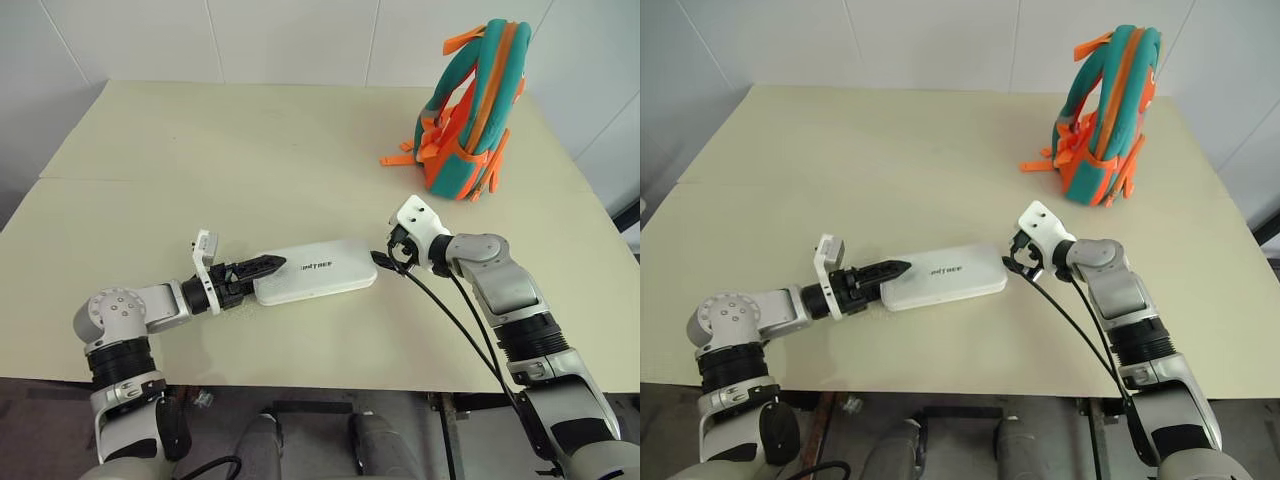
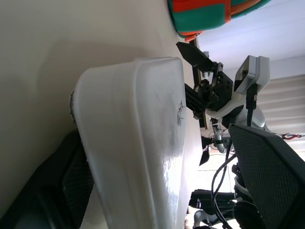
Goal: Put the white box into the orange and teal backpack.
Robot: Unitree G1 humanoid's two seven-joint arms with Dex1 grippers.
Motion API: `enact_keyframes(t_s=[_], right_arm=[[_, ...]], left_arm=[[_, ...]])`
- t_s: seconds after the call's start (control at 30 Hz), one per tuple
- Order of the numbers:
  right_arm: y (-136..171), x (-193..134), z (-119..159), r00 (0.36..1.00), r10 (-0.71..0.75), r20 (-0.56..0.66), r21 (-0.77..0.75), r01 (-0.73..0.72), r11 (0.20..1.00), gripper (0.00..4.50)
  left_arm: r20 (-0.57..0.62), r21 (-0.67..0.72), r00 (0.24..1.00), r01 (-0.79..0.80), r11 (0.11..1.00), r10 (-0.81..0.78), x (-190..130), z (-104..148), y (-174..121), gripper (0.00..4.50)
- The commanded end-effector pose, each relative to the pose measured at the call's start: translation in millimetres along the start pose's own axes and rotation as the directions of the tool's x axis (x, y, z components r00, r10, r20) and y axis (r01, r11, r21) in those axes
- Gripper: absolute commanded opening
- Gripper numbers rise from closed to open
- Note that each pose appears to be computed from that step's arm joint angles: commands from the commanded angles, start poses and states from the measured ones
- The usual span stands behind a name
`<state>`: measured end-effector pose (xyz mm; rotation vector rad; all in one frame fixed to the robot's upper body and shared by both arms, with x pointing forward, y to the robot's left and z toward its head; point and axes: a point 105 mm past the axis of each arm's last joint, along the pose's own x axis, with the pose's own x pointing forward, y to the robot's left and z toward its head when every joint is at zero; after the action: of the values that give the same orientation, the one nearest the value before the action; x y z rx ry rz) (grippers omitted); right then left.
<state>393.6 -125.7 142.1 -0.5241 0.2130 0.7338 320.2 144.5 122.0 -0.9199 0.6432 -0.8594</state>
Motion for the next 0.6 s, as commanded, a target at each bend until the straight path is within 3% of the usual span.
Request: enact_keyframes(t_s=[0.03, 0.23, 0.33, 0.4, 0.6], right_arm=[[1.3, -1.1, 14.3, 0.999, 0.008, 0.043, -0.023, -0.007, 1.000, 4.50], [-2.4, -3.5, 12.7, 0.999, -0.003, 0.037, -0.022, 0.004, 1.000, 4.50], [-6.2, -5.8, 11.4, 0.999, -0.013, 0.032, -0.021, 0.014, 1.000, 4.50], [-9.0, -7.4, 11.6, 0.999, -0.021, 0.034, -0.016, 0.021, 1.000, 4.50], [-19.0, -14.2, 15.1, 0.997, -0.051, 0.053, 0.000, 0.051, 0.999, 4.50]], left_arm=[[-0.055, -0.049, 0.998, -0.046, 0.998, 0.043, 7.2, -17.4, 14.4, 4.07], [-0.041, -0.023, 0.999, -0.029, 0.999, 0.028, 4.0, -13.1, 10.2, 2.27], [-0.064, -0.015, 0.998, -0.025, 1.000, 0.024, 0.2, -13.9, 7.9, 1.61], [-0.068, -0.007, 0.997, -0.025, 1.000, 0.024, -2.6, -12.1, 7.2, 1.32], [-0.106, 0.040, 0.991, -0.074, 0.996, 0.078, -12.8, -8.5, 10.8, 1.30]])
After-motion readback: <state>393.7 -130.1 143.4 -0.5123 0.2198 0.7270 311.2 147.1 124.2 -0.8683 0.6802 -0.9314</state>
